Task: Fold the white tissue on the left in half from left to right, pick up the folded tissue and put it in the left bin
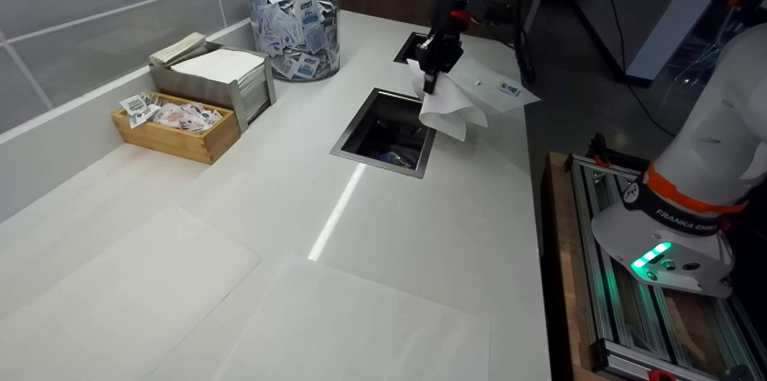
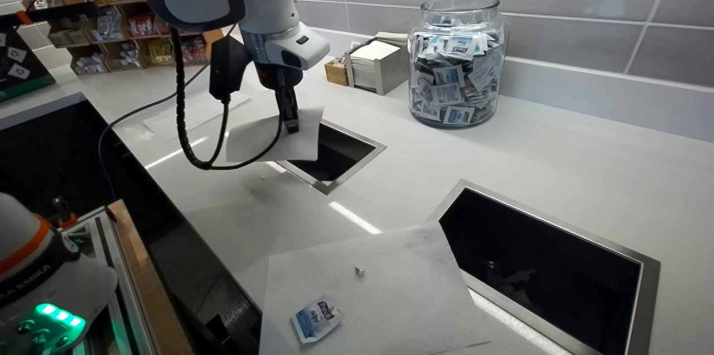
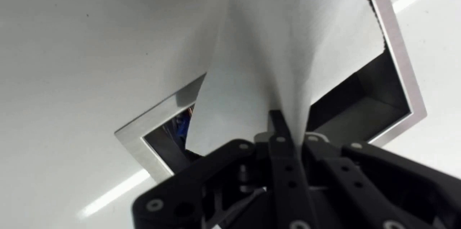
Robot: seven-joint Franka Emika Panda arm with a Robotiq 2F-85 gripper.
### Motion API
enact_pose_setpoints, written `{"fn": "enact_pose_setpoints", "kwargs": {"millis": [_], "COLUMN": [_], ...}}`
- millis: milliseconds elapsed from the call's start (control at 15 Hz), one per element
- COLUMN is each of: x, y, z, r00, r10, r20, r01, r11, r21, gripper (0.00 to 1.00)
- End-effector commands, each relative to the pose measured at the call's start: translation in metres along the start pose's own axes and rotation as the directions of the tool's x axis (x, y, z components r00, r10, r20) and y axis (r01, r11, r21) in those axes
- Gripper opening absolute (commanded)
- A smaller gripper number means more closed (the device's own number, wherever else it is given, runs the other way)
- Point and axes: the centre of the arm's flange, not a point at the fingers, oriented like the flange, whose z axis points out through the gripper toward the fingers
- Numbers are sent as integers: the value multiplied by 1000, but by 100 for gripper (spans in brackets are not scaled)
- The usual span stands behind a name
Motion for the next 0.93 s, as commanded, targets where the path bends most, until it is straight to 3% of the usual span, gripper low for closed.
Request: {"fn": "enact_pose_setpoints", "kwargs": {"millis": [0, 467, 867], "x": [13, 43, 56], "y": [4, 1, 7], "z": [-7, 8, 31], "r00": [997, 981, 957], "r10": [34, 166, 283], "r20": [-73, -102, -67], "r01": [-31, -143, -262], "r11": [998, 969, 938], "r21": [49, 202, 229], "gripper": [0, 0, 0]}}
